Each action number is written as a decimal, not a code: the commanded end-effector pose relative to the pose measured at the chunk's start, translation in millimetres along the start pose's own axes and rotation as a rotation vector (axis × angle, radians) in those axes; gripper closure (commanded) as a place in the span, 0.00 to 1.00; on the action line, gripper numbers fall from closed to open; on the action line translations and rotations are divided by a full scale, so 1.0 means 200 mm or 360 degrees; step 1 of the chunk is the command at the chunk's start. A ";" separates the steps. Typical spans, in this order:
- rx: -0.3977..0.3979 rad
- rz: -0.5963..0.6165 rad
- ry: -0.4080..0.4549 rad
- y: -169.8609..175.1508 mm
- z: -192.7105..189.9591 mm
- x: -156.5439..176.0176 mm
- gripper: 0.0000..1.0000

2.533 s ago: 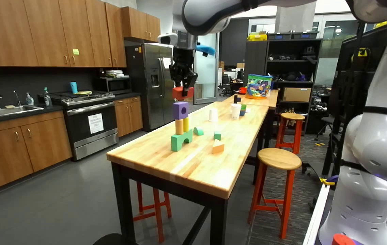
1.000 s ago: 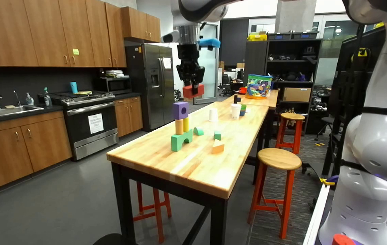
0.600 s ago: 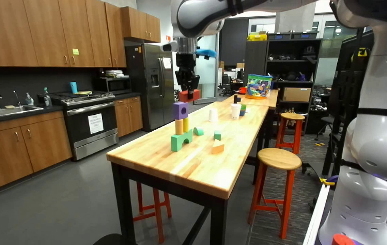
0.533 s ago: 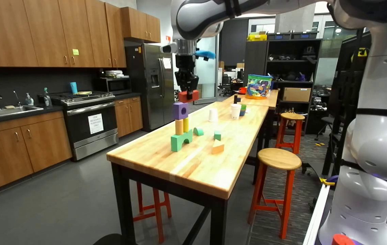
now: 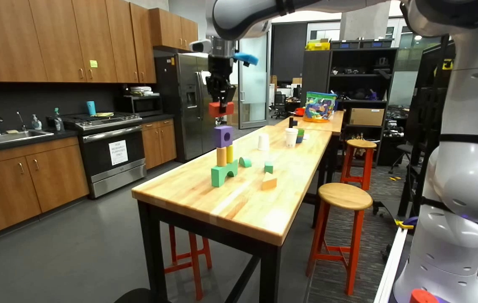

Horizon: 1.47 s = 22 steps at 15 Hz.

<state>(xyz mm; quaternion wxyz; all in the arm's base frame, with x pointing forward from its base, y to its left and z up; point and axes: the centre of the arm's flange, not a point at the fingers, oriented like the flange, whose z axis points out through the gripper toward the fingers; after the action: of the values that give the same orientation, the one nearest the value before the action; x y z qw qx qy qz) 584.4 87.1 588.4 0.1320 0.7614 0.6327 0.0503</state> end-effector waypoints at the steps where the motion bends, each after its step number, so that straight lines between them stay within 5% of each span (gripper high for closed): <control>1: -0.0068 -0.0068 0.0014 0.07 -0.09 0.04 0.84; 22: 0.0001 -0.0060 0.0006 0.28 0.03 -0.11 0.84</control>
<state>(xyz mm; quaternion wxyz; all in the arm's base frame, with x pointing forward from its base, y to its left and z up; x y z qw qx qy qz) 628.1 66.0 592.4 0.1292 0.7571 0.6385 0.0489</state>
